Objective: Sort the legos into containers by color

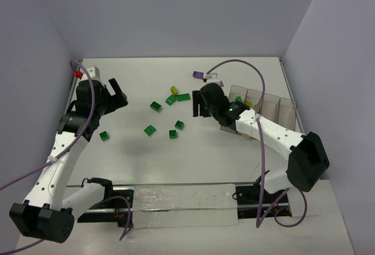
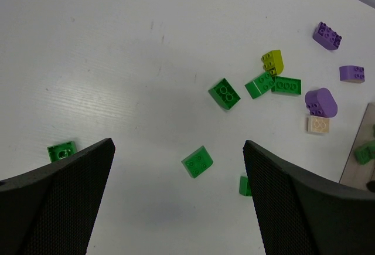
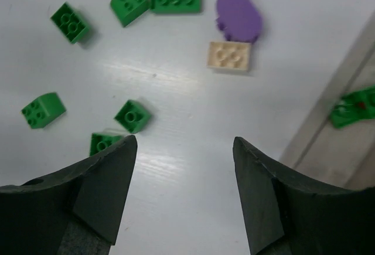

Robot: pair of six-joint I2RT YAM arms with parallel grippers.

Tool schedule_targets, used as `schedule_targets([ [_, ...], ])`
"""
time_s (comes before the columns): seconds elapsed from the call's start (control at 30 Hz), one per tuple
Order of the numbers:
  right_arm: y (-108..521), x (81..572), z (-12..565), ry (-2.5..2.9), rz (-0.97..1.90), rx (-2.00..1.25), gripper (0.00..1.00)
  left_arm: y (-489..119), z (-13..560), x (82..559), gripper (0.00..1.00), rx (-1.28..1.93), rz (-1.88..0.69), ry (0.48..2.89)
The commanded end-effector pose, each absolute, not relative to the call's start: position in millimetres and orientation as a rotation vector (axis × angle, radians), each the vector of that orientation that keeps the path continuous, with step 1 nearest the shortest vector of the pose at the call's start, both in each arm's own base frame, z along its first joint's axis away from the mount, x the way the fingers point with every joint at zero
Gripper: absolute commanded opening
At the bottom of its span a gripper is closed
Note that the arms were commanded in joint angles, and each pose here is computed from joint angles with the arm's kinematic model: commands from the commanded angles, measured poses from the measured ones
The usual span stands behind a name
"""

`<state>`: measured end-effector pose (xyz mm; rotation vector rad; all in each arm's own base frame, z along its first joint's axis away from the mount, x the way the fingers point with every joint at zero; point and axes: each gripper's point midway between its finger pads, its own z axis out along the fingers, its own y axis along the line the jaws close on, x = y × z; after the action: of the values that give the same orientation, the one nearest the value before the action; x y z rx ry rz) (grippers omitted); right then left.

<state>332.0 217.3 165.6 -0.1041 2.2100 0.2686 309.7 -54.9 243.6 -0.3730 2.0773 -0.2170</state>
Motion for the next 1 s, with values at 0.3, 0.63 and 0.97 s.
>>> schedule_targets([
  [0.3, 332.0, 327.1, 94.7, 2.406, 0.384, -0.143, 0.84, -53.2, 265.5, 312.2, 0.99, -0.372, -0.218, 2.018],
  [0.63, 336.6, 345.9, 62.9, 2.468, 0.268, 0.058, 0.78, -51.5, 263.9, 311.2, 0.99, -0.370, -0.208, 2.018],
  [0.97, 324.3, 336.7, 43.0, 2.494, 0.175, 0.115, 0.71, -51.1, 260.2, 309.8, 0.99, -0.369, -0.204, 2.023],
])
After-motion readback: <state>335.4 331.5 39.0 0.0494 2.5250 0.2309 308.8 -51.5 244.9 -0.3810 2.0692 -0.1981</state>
